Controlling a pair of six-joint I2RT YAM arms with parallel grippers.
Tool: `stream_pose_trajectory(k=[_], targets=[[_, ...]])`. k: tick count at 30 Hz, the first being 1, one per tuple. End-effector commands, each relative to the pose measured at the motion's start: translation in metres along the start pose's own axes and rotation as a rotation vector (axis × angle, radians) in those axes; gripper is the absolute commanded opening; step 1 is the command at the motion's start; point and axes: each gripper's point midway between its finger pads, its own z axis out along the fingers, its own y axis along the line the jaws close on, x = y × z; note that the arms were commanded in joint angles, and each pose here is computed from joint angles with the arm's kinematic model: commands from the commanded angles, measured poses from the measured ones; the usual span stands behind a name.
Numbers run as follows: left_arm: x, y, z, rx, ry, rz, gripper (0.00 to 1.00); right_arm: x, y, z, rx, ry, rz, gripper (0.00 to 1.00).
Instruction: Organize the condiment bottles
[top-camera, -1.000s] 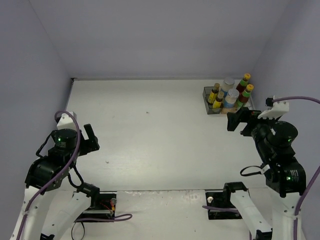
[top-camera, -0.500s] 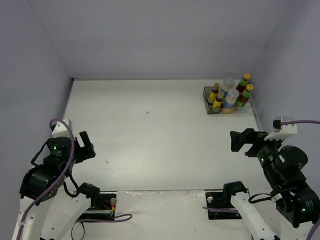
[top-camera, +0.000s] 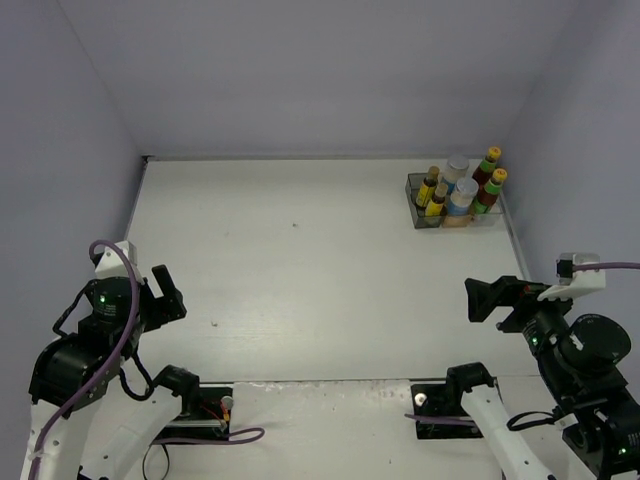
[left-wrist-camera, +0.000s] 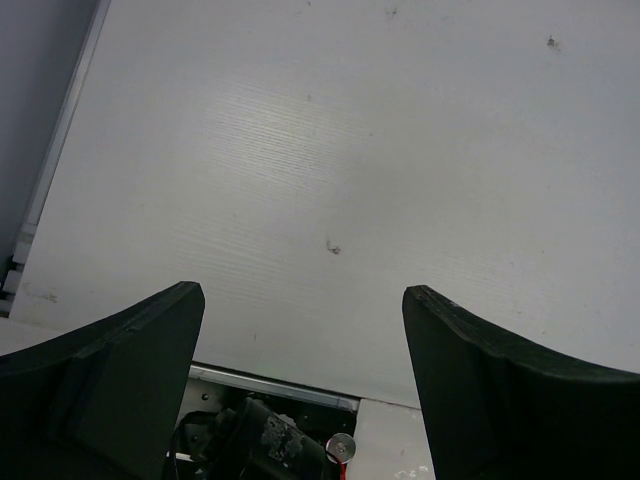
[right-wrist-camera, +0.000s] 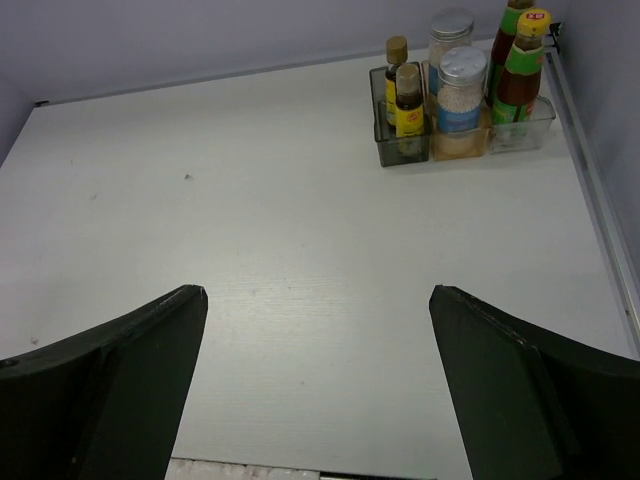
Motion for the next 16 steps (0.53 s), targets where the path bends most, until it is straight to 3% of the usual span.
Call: stream_pose_trajectory(k=[1, 16], targets=[[-0.012, -0.005, -0.003, 0.002, -0.013, -0.022, 0.82, -0.016, 0.004, -0.010, -0.019, -0.060, 0.015, 1.00], [0.001, -0.020, 0.012, 0.045, 0.049, -0.041, 0.81, -0.004, 0.009, 0.005, -0.038, 0.002, 0.025, 1.00]])
